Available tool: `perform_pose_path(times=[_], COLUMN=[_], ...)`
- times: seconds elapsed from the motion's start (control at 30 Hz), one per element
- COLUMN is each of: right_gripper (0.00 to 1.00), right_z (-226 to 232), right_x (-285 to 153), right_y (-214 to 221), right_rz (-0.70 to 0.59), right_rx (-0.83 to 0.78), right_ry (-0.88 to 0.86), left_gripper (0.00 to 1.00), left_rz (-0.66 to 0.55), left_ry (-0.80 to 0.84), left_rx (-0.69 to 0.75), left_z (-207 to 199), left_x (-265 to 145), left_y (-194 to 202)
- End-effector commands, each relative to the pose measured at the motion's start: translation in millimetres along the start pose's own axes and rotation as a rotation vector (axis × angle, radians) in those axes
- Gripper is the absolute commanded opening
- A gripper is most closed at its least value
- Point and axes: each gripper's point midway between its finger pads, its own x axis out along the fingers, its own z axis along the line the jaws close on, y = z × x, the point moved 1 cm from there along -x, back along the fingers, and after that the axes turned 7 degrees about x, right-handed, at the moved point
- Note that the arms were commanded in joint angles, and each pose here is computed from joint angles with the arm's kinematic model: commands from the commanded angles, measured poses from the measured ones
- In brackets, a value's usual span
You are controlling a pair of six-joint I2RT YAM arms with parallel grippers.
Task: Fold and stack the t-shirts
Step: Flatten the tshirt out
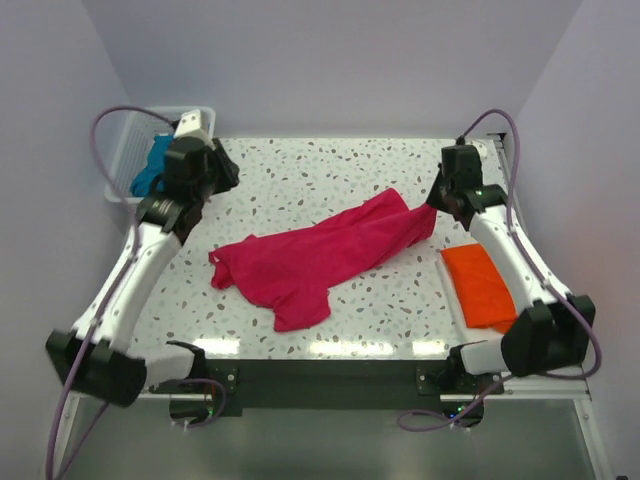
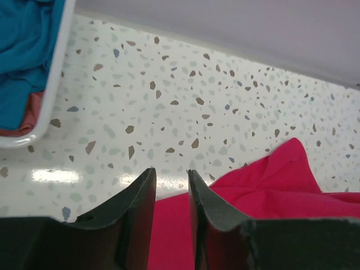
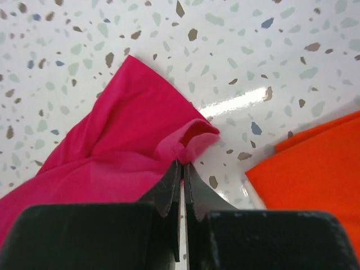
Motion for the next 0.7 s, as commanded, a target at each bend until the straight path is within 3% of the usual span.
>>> perform_pose_path(times=[0.0,0.13,0.2,0.27,0.33,0.37,0.4,0.47,0.57,0.67], right_gripper=[0.0,0.0,0.0,0.0,0.0,0.0,0.0,0.0,0.0,0.0], right_z=[5.6,-8.3,-14.5,-12.7,-14.3,-13.4,-15.8,-17.0,-16.0,-15.4], right_x=[52.1,73.2,75.8,75.0,73.7,70.0,70.0,65.6,59.0,54.0], right_y=[14.3,18.7,21.2,24.1,29.7,28.6,33.4,36.0,37.9,37.5], right_rz=[0.121,0.16,0.166,0.167,0.173,0.166,0.173,0.168,0.166,0.162], right_rx=[0.016,0.049,0.061,0.073,0.081,0.084,0.084,0.09,0.098,0.103], right_ry=[0.01,0.032,0.043,0.025,0.02,0.008,0.011,0.001,-0.022,-0.034], left_gripper=[0.35,0.41,0.51,0.54,0.55,0.56,0.56,0.56,0.57,0.59], left_rz=[0.148,0.202,0.224,0.306,0.285,0.341,0.305,0.313,0.354,0.339], left_ry=[0.067,0.172,0.174,0.144,0.12,0.093,0.086,0.004,-0.115,-0.181], left_rx=[0.001,-0.033,-0.025,-0.034,-0.076,-0.076,-0.13,-0.194,-0.289,-0.326], left_z=[-16.6,-46.0,-50.8,-39.5,-30.6,-20.9,-18.2,1.0,28.5,44.1], left_x=[85.4,87.9,70.1,55.8,32.4,21.6,5.9,-14.7,-27.5,-32.6], left_y=[35.9,39.2,60.2,102.5,112.0,147.1,144.9,177.2,219.4,232.3])
